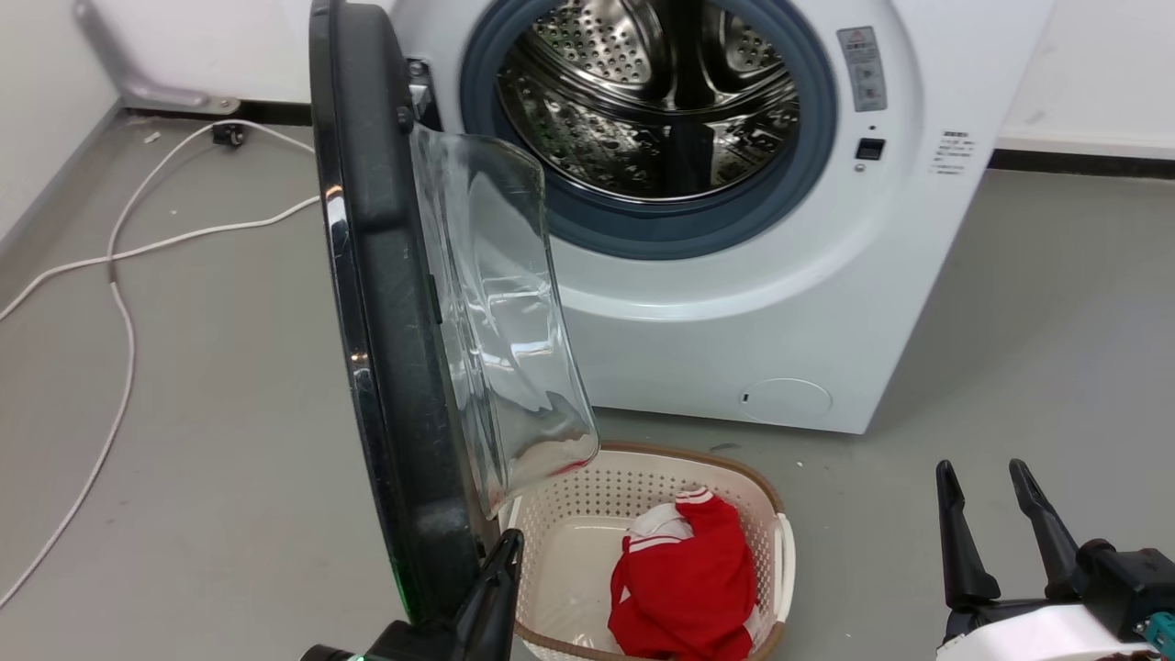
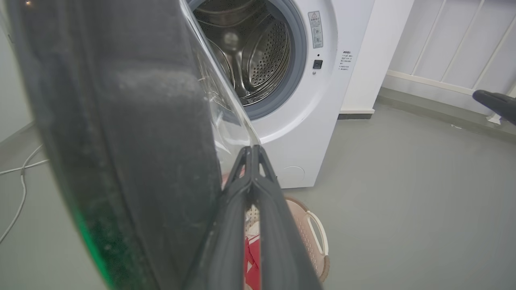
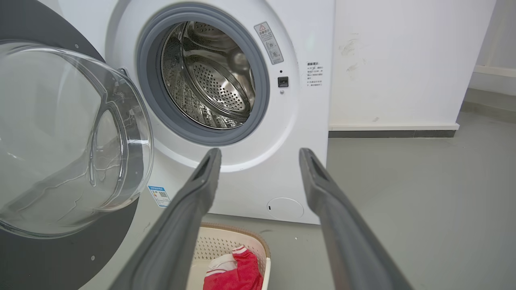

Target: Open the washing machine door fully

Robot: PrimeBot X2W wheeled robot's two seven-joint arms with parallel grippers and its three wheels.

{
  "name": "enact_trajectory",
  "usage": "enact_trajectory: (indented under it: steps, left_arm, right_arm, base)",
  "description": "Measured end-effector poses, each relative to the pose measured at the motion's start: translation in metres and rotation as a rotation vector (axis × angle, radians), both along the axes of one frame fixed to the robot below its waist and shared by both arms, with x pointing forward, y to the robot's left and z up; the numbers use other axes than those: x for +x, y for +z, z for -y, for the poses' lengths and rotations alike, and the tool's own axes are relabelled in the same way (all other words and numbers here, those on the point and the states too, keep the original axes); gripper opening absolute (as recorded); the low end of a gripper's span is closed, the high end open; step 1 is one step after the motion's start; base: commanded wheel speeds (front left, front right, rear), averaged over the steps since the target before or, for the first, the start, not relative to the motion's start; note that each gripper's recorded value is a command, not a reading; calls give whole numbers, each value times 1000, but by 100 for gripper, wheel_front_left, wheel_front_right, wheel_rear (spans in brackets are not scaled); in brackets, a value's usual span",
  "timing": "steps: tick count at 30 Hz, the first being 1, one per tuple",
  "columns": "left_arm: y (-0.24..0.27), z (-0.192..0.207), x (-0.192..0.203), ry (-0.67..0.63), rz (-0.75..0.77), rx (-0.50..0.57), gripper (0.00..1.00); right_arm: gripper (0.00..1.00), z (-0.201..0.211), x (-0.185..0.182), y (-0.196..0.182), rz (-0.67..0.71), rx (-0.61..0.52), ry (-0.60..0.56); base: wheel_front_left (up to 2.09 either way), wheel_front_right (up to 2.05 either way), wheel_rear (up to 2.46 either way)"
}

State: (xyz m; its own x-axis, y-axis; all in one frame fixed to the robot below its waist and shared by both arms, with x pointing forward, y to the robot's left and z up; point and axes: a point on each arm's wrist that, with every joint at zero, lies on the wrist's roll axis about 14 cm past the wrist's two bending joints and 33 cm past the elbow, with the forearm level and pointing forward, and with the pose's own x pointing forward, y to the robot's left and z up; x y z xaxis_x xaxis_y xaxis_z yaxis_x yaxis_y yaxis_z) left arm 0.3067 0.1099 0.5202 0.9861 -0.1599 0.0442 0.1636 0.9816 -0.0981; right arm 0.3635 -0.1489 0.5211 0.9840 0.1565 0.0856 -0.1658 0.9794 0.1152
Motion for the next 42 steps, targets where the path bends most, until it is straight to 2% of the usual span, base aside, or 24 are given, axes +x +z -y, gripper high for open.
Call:
enact_trajectory:
  steps: [11,21,30,42]
  left_arm:
    - [2,-70,-19,224,-3,63,0]
    - [2,-135,-32,438,-8,93,0]
    - [5,-202,-29,610,12,102,0]
    - [3,-263,-4,709,13,103,0]
  right_arm:
    - [100,-35,15,-4,-10,9,105]
    - [100,-52,22,-10,-28,10,153]
    - [100,-47,26,-18,-58,-13,140]
    - [100,-38,36,-23,-76,-24,112]
  base:
    - [0,0,0]
    - [0,0,0]
    - [0,0,0]
    - [0,0,0]
